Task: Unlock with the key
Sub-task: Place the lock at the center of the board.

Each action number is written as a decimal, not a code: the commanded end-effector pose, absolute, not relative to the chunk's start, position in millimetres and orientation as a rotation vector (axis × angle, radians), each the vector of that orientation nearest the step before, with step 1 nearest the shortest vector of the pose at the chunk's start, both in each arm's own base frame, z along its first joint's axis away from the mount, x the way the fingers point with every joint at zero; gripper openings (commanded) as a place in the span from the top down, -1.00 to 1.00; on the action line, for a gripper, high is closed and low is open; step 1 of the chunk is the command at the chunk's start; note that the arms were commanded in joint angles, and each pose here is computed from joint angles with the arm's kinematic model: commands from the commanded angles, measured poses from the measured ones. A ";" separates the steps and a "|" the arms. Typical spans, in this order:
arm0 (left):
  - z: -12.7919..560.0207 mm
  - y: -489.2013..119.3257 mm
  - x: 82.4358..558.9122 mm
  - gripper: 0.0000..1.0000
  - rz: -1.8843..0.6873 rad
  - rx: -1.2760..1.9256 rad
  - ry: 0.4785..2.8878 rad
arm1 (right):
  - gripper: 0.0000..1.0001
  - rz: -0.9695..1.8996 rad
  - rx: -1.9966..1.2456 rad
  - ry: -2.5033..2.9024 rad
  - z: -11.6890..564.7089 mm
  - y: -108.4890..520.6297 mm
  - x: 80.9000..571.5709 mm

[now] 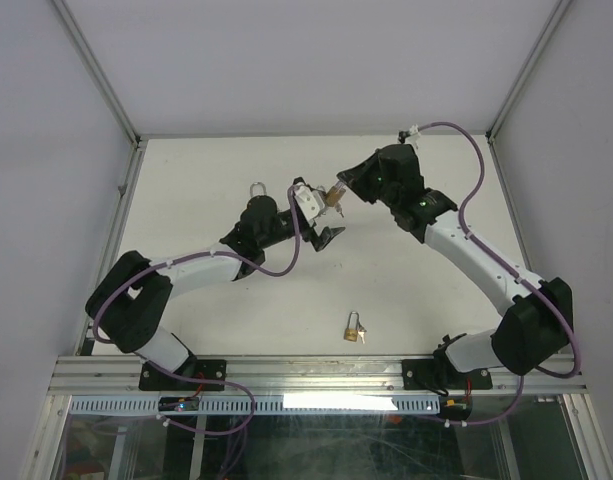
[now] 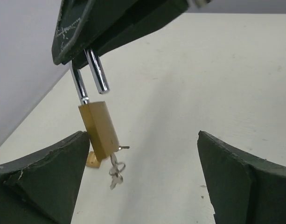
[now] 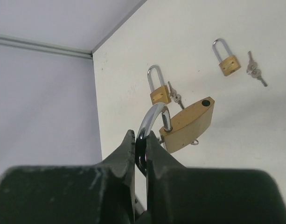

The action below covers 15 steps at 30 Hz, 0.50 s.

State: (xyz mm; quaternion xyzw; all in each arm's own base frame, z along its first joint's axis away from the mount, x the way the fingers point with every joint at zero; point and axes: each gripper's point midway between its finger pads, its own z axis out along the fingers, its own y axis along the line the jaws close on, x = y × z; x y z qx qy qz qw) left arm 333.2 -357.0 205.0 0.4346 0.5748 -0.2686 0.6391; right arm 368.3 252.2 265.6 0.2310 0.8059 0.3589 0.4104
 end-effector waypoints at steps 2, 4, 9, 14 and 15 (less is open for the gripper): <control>243.4 -358.6 281.9 -0.98 -0.806 1.081 1.183 | 1.00 0.944 0.621 1.753 331.5 205.2 410.5; 233.4 -354.8 283.2 -0.98 -0.825 1.058 1.254 | 1.00 0.923 0.615 1.766 324.3 191.6 421.3; 238.1 -344.2 281.8 -0.98 -0.842 1.005 1.308 | 1.00 0.848 0.627 1.772 304.9 146.3 456.7; 233.2 -342.1 288.4 -0.98 -0.805 1.011 1.332 | 1.00 0.855 0.633 1.785 282.1 112.3 496.4; 234.1 -341.6 290.0 -0.98 -0.800 1.011 1.329 | 1.00 0.857 0.631 1.786 279.1 108.3 503.4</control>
